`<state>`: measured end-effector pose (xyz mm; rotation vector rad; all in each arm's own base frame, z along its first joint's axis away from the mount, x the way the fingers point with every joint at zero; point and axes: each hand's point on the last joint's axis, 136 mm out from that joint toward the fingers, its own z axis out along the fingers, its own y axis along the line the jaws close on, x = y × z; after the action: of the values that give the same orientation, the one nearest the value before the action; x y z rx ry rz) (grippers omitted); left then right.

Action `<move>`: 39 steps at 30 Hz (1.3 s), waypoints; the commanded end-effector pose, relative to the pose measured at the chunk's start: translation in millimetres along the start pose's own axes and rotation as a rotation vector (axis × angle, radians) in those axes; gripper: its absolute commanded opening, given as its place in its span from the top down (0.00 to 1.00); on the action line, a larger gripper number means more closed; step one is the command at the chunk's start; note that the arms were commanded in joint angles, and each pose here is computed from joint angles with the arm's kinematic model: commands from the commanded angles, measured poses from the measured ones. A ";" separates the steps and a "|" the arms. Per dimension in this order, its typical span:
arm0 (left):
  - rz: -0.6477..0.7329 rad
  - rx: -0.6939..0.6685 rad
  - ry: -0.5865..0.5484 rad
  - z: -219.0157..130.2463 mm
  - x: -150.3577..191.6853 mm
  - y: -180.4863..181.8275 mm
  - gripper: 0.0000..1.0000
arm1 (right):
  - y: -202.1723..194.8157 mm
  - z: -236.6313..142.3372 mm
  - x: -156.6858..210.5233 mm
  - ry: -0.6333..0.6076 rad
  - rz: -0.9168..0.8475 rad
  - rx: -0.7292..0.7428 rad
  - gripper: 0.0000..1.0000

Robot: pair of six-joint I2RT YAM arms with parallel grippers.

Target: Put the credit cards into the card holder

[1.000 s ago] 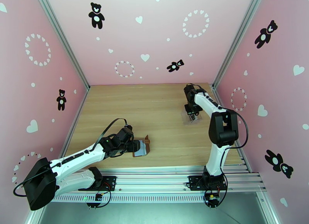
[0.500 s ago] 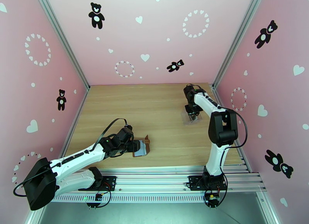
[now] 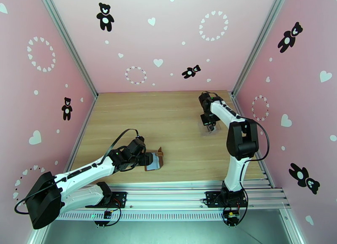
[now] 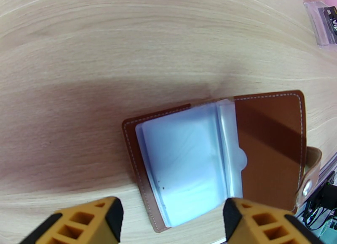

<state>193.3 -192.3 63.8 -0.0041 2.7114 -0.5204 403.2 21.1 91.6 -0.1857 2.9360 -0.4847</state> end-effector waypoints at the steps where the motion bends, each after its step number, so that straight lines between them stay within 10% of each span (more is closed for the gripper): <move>1: -0.012 0.003 0.011 1.4 3.1 1.9 0.32 | 0.1 -6.7 -1.0 -0.003 0.003 -0.018 1.00; 24: -0.019 0.031 -0.019 -9.7 -3.8 -4.9 0.32 | 4.0 -89.7 6.1 -0.224 0.080 -0.222 1.00; 32: 0.031 0.166 -0.157 -55.5 -33.9 -34.9 0.34 | 55.6 -180.4 11.3 -0.496 0.074 -0.673 1.00; 39: 0.194 0.603 -0.351 -144.4 -59.4 -113.8 0.36 | 111.0 -295.1 52.0 -0.785 -0.068 -1.123 1.00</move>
<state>198.2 -221.9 201.1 0.1424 2.2781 -0.9494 313.6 173.3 282.7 -0.3553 2.2697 0.7572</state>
